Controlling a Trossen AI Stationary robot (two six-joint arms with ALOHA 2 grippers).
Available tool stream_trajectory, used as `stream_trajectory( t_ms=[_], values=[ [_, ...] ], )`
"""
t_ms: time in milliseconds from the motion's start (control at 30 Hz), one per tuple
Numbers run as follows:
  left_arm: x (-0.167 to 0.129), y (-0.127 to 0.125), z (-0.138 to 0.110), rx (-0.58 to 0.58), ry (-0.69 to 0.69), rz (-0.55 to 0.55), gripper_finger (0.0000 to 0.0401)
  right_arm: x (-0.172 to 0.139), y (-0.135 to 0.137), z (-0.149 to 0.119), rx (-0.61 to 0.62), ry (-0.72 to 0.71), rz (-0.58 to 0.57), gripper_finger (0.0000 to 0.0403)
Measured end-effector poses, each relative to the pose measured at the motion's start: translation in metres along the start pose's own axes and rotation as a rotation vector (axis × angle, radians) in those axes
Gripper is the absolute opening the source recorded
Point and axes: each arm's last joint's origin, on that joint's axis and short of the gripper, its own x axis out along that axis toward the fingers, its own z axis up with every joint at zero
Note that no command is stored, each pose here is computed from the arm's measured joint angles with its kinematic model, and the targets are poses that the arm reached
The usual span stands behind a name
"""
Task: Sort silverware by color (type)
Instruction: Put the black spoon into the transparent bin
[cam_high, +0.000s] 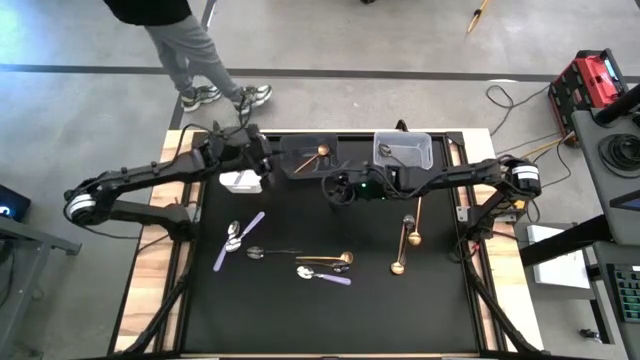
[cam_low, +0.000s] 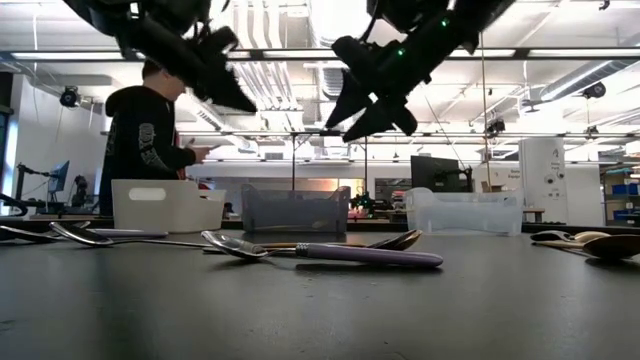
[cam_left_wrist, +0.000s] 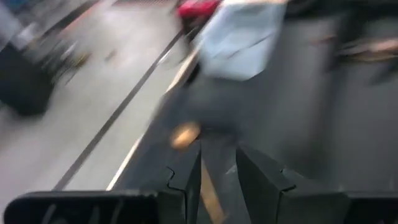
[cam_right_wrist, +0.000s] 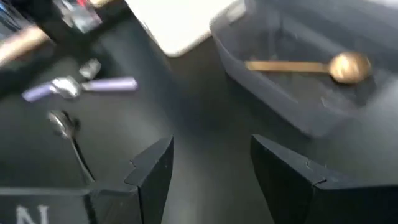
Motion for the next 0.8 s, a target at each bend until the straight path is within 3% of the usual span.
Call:
stream_trajectory(
  t_ms=[233, 367, 567, 800],
  values=[
    [-0.001, -0.017, -0.002, 0.028, -0.170, -0.363, 0.0084, -0.009, 0.010, 0.001, -0.055, 0.183, -0.071, 0.0206],
    [-0.001, -0.021, -0.002, -0.004, -0.164, -0.399, 0.0084, -0.013, 0.015, -0.007, -0.119, 0.234, -0.064, 0.0205],
    [0.000, -0.032, -0.001, 0.007, -0.162, -0.445, 0.0084, -0.016, 0.033, -0.018, -0.156, 0.313, 0.071, 0.0205],
    [-0.002, -0.054, 0.003, 0.036, -0.171, -0.531, 0.0084, -0.022, 0.058, -0.036, -0.236, 0.337, 0.133, 0.0205]
  ],
)
